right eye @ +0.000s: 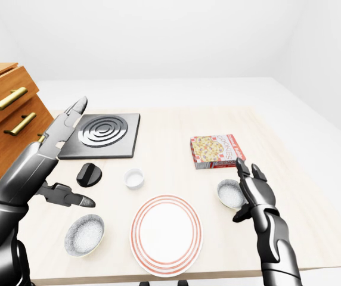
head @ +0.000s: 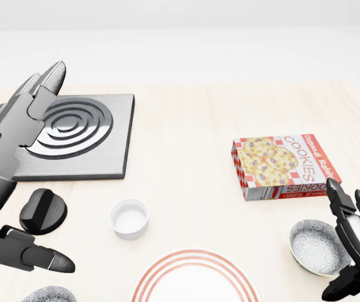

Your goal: Pick the akita bowl next to the plate and place it on the plate.

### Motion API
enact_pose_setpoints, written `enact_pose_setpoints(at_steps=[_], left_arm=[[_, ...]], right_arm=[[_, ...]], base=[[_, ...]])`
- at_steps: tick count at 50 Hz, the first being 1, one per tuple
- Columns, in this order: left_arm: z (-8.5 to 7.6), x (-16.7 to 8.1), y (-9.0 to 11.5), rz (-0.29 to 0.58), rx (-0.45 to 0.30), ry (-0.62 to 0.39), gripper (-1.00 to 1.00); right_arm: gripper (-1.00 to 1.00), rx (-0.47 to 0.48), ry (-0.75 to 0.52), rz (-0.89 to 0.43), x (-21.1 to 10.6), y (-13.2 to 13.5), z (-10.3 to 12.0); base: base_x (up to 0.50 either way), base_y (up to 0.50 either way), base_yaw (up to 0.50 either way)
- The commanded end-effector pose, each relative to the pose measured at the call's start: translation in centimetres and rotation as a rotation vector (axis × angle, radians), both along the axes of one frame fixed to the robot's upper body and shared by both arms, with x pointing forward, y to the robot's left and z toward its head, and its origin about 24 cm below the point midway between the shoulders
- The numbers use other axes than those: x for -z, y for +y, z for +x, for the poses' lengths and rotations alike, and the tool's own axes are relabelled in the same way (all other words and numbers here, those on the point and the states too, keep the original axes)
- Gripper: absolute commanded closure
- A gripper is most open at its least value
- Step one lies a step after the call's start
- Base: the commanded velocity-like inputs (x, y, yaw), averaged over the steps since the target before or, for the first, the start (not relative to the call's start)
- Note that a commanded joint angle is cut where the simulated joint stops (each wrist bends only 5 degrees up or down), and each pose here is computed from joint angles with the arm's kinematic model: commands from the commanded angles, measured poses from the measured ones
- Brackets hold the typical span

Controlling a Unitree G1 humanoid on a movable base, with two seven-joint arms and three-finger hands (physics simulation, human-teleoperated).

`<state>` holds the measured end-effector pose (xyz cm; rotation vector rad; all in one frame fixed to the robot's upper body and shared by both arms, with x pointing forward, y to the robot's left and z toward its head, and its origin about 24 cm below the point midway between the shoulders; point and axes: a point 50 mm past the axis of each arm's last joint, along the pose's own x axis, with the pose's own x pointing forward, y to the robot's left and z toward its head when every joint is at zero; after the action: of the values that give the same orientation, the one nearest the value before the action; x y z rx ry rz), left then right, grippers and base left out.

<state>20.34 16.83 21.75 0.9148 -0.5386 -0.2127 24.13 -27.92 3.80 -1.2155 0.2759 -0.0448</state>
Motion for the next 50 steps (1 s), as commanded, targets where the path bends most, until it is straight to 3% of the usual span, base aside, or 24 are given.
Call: enact_pose_setpoints(at_steps=[1, 50], left_arm=[[0.0, -0.1, -0.1, 0.005, 0.002, -0.005, -1.00], [0.0, 0.1, 0.0, -0.003, 0.000, 0.003, -1.00]], right_arm=[[-1.00, 0.004, 0.014, -0.010, 0.5, 0.0, -0.1], [-1.00, 0.025, 0.039, -0.029, 2.6, -0.2, 0.5]], base=[[0.00, 0.00, 0.00], [0.00, 0.00, 0.00]])
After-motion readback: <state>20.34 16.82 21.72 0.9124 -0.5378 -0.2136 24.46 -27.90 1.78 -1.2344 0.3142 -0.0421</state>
